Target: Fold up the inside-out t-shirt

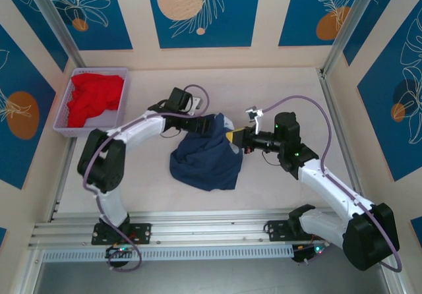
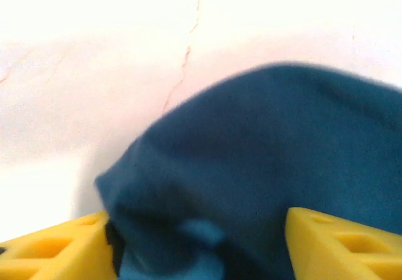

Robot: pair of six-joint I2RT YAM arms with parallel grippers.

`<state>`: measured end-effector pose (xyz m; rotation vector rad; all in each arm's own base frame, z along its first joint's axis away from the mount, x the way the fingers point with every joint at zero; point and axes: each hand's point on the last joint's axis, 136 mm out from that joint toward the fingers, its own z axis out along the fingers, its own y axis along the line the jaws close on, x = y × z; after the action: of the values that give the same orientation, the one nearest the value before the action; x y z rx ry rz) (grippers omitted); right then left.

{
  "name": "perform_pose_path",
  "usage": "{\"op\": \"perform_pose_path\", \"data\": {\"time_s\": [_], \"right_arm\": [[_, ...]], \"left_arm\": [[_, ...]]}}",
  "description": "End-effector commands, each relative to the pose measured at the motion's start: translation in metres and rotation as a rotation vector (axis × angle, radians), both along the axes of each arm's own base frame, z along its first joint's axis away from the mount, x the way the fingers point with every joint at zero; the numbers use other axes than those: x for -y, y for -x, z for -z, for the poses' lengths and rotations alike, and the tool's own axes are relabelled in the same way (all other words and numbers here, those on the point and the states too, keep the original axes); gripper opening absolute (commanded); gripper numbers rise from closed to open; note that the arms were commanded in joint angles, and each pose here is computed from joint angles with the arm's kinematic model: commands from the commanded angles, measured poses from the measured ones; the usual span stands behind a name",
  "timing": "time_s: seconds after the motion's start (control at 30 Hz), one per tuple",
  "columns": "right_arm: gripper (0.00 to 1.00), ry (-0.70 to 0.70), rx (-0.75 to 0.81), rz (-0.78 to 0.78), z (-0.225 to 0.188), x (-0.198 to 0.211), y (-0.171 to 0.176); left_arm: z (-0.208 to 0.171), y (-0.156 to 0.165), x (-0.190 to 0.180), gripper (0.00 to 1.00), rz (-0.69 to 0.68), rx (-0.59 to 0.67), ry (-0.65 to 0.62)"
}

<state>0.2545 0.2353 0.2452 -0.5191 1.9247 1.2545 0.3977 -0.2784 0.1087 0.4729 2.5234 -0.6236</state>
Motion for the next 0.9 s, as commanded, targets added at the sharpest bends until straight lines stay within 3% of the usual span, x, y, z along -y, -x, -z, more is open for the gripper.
{"op": "perform_pose_path", "data": {"time_s": [0.0, 0.1, 0.17, 0.3, 0.4, 0.5, 0.6, 0.7, 0.87], "right_arm": [[0.0, 0.002, 0.051, 0.007, -0.008, 0.006, 0.003], [0.0, 0.013, 0.063, 0.062, -0.012, 0.019, 0.0], [0.0, 0.021, 0.078, 0.134, -0.017, 0.035, -0.005], [0.0, 0.046, 0.104, 0.315, -0.026, 0.069, -0.015], [0.0, 0.05, 0.153, 0.355, -0.034, 0.077, -0.015], [0.0, 0.046, 0.188, 0.354, -0.042, 0.077, -0.015], [0.0, 0.056, 0.205, 0.36, -0.044, 0.077, -0.018], [0.0, 0.082, 0.184, 0.396, -0.038, 0.081, -0.025], [0.0, 0.18, 0.023, 0.51, 0.001, 0.098, -0.039]], "left_arm": [[0.001, -0.012, 0.021, 0.49, 0.032, -0.033, 0.083], [-0.027, -0.023, 0.025, 0.15, 0.062, 0.012, 0.168], [-0.073, -0.026, 0.018, 0.0, 0.066, 0.079, 0.292], [-0.192, -0.006, -0.018, 0.0, 0.049, 0.239, 0.597], [-0.255, 0.024, -0.037, 0.0, 0.061, 0.343, 0.682], [-0.292, 0.047, -0.05, 0.0, 0.075, 0.408, 0.719], [-0.308, 0.055, -0.063, 0.0, 0.058, 0.433, 0.74], [-0.294, 0.049, -0.076, 0.0, -0.006, 0.434, 0.699], [-0.202, 0.017, -0.125, 0.0, -0.303, 0.373, 0.348]]}}
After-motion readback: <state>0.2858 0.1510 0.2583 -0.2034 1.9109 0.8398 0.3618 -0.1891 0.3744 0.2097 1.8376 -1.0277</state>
